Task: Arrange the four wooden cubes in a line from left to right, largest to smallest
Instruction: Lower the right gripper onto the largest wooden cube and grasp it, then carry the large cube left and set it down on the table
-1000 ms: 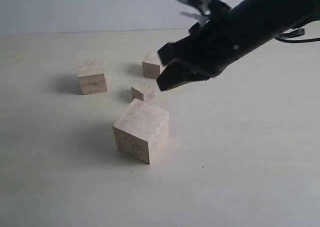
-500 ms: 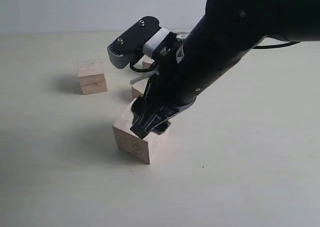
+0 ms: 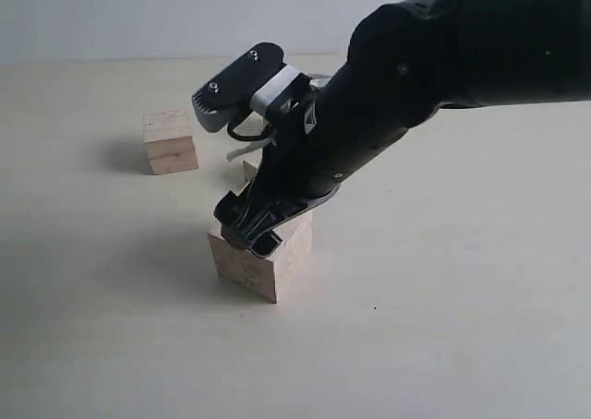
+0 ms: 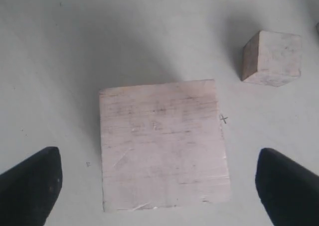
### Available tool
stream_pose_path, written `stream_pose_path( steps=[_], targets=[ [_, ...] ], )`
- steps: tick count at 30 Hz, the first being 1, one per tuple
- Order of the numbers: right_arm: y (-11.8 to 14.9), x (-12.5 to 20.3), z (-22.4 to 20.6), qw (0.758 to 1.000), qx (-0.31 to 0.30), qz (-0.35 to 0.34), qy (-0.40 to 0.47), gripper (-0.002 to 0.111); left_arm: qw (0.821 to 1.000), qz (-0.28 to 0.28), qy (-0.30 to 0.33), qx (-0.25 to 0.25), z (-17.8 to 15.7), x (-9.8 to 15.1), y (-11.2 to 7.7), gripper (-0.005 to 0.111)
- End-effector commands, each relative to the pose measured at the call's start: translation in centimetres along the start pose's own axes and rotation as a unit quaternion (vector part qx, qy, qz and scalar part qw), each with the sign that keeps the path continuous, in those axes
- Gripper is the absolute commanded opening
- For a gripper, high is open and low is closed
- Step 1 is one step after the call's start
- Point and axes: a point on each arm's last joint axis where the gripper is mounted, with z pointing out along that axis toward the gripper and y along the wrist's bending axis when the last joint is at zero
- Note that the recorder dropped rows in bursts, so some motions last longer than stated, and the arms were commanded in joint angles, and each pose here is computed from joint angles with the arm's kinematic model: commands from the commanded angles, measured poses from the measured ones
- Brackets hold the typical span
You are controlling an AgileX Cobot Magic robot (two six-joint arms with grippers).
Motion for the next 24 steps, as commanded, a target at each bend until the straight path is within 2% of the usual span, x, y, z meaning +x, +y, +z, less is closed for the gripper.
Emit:
stream_pose_path(
  steps=[1,14,16,18,20,21,22,24],
  targets=[
    [-0.2,-0.1,1.6,1.0,0.008,-0.004,-0.007,0.104,1.0,0.001,-0.004,0.003,0.0,0.0,0.0,0.0],
    [-0.6,1.5,6.8,0.999,0.012,-0.011,0.032,0.104,1.0,0.001,-0.004,0.003,0.0,0.0,0.0,0.0],
    [-0.6,1.7,7.3,0.999,0.012,-0.01,0.038,0.1,1.0,0.001,-0.004,0.003,0.0,0.0,0.0,0.0],
    [-0.6,1.6,7.1,0.999,0.011,-0.01,0.037,0.079,1.0,0.001,-0.004,0.003,0.0,0.0,0.0,0.0],
    [-0.6,0.9,6.3,0.999,0.009,-0.01,0.037,0.036,1.0,0.001,-0.004,0.003,0.0,0.0,0.0,0.0],
    [-0.5,0.4,5.5,0.999,0.006,-0.011,0.043,0.009,1.0,0.001,-0.004,0.003,0.0,0.0,0.0,0.0],
    [-0.5,0.0,4.7,0.999,0.003,-0.009,0.045,0.001,1.0,0.001,-0.004,0.003,0.0,0.0,0.0,0.0],
    [-0.7,-1.6,2.1,0.999,0.012,-0.034,0.04,0.0,1.0,0.001,-0.004,0.003,0.0,0.0,0.0,0.0]
  ],
)
